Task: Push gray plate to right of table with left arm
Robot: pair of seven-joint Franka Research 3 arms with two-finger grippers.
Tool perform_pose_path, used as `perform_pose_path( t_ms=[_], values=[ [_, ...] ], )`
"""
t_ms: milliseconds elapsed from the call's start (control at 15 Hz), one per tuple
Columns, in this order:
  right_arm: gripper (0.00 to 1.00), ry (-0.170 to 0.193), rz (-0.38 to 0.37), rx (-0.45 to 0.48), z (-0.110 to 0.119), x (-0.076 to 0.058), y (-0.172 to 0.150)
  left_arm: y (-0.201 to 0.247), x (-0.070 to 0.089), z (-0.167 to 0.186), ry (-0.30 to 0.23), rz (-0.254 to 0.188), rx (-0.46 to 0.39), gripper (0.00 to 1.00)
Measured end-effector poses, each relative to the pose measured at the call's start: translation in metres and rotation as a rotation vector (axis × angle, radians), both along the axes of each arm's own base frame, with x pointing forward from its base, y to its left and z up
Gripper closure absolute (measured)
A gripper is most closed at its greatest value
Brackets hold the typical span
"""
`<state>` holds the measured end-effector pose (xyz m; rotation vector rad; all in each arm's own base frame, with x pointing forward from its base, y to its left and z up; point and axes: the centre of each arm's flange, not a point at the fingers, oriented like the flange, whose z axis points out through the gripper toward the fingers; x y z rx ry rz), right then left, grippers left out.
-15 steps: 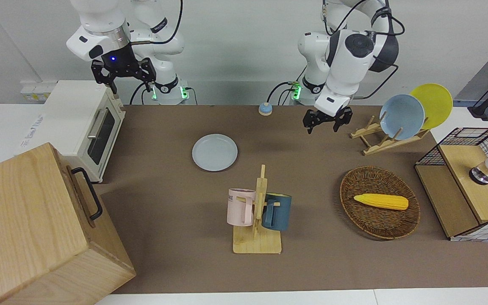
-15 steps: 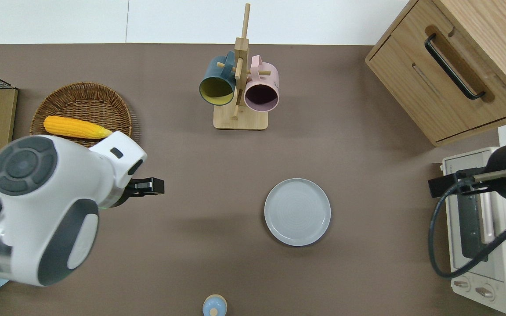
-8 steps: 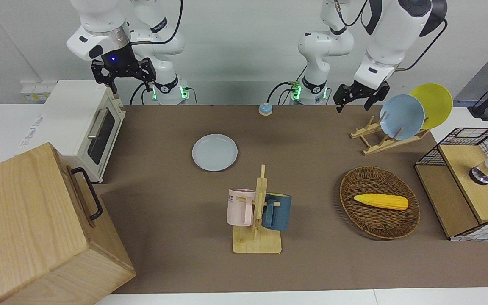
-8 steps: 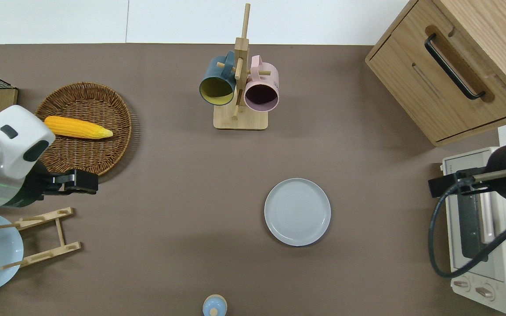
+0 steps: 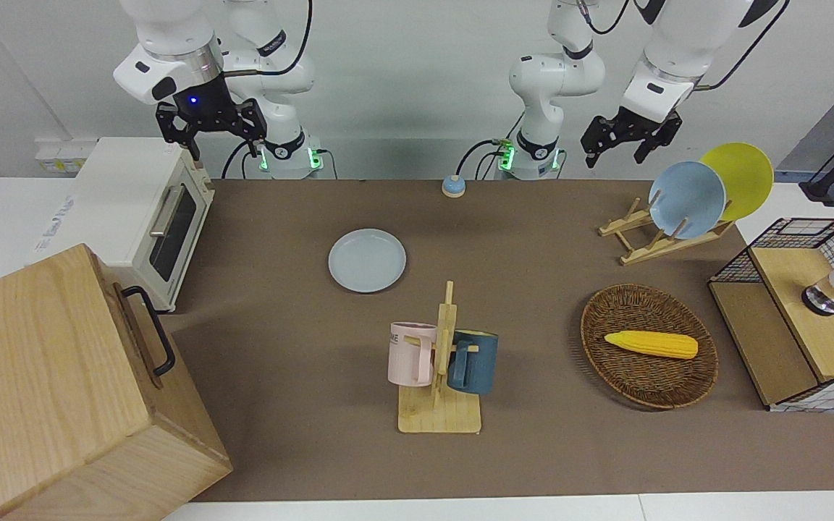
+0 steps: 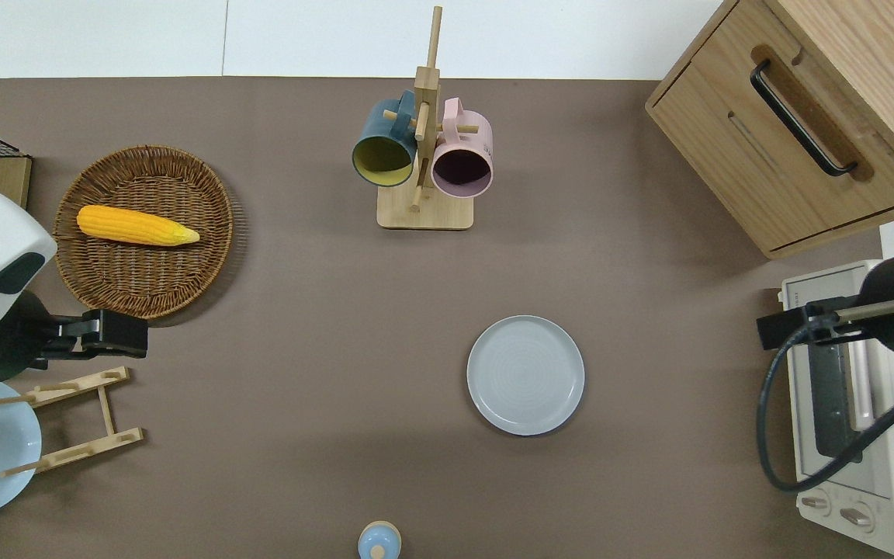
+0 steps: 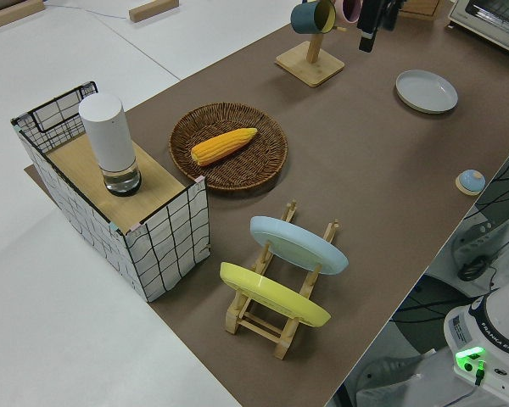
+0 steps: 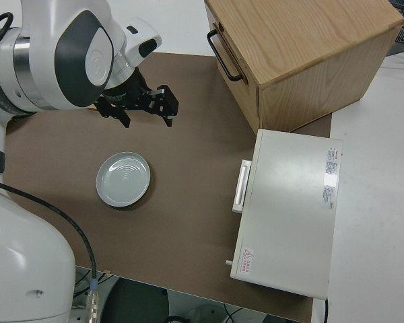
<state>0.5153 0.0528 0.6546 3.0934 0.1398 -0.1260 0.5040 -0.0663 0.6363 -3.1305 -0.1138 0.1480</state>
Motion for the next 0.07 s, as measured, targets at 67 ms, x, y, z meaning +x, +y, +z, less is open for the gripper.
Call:
perform_pose_path(
  t_ms=[67],
  values=[
    [0.00,0.000,0.000,0.000,0.0000,0.0000,0.0000,0.0000,0.0000,0.0000,0.000,0.000,0.000,0.00]
  ],
)
